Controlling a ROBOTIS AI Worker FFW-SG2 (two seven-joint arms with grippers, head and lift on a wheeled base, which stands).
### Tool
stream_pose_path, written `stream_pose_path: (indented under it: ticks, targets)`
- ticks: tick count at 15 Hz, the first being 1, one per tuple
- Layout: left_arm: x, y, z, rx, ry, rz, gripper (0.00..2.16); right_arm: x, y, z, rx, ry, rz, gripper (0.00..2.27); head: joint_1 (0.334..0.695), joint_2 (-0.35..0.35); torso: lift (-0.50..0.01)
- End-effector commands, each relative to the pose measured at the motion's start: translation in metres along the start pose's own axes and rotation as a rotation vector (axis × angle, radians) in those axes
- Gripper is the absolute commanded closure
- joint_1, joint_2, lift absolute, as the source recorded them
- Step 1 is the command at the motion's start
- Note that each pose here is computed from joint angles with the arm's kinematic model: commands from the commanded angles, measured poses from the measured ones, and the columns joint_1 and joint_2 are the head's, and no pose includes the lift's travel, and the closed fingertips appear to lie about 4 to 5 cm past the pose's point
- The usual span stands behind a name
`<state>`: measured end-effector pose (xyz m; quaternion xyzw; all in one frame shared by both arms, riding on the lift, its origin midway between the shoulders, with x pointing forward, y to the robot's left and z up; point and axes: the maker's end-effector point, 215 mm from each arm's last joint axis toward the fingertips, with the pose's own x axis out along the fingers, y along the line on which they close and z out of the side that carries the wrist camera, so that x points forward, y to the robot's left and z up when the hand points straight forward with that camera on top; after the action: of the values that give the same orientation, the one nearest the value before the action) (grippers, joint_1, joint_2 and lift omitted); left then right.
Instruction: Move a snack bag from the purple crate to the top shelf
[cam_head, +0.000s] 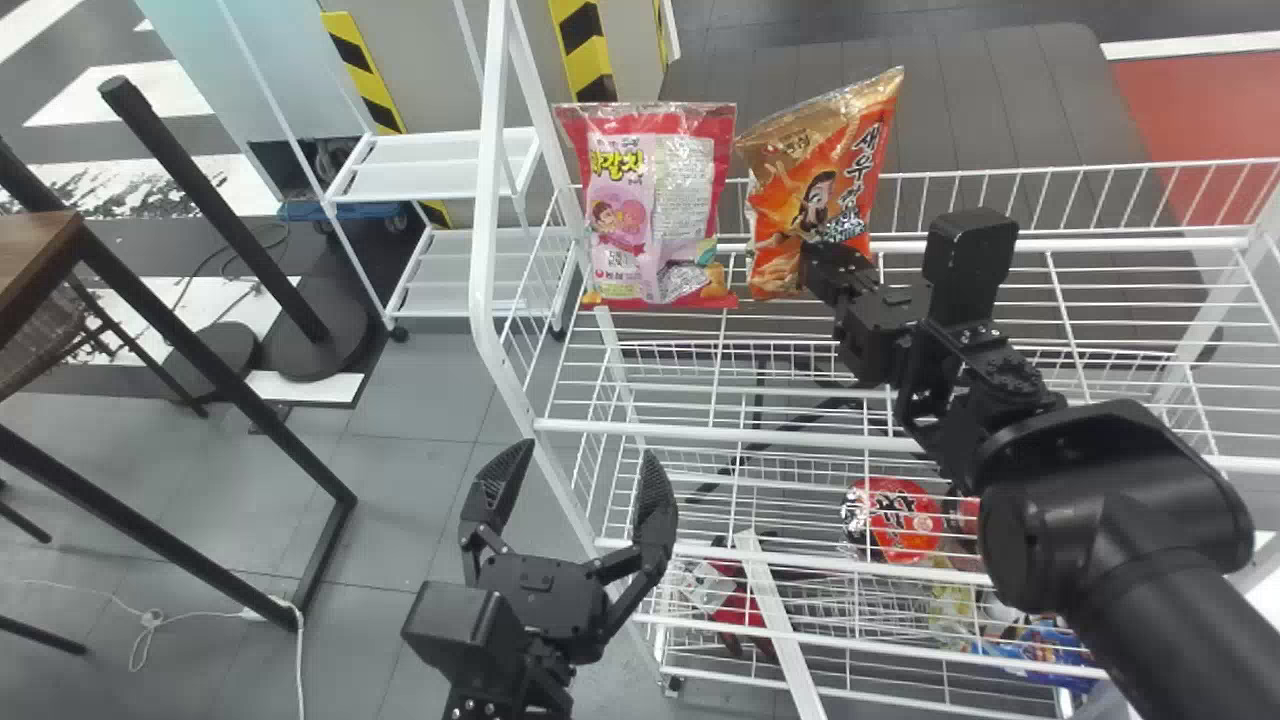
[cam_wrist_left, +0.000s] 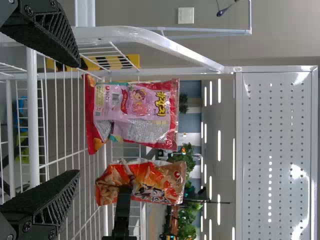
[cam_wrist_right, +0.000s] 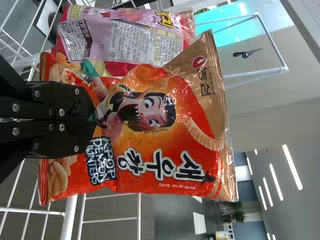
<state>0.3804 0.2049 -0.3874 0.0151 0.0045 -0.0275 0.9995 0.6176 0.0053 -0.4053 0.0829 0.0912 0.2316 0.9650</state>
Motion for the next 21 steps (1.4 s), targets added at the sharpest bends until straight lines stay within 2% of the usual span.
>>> stream_pose_path:
  ticks: [1, 9, 11, 13, 16, 21]
  targets:
    - [0.000, 0.000, 0.001, -0.001, -0.005, 0.000, 0.04, 0.000, -0.002, -0.005, 0.002, 0.006, -0.005, 1.59, 0.695, 0.231, 0.000]
    - [-0.001, -0.001, 0.003, -0.004, -0.010, -0.001, 0.04, 0.000, -0.011, -0.008, 0.000, 0.009, -0.039, 1.36, 0.695, 0.219, 0.000]
    - [-0.002, -0.001, 0.005, -0.006, -0.018, -0.001, 0.04, -0.001, -0.014, -0.013, 0.001, 0.016, -0.044, 1.11, 0.695, 0.218, 0.000]
    - [-0.002, -0.001, 0.003, -0.006, -0.015, 0.001, 0.04, -0.001, -0.015, -0.013, 0.003, 0.012, -0.046, 0.53, 0.695, 0.216, 0.000]
    - [-0.002, -0.001, 0.003, -0.006, -0.015, 0.001, 0.04, -0.001, -0.017, -0.016, 0.010, 0.017, -0.049, 0.31, 0.695, 0.215, 0.000]
    - [-0.002, -0.002, 0.003, -0.006, -0.015, -0.002, 0.04, -0.001, -0.020, -0.015, 0.014, 0.017, -0.055, 0.30, 0.695, 0.209, 0.000]
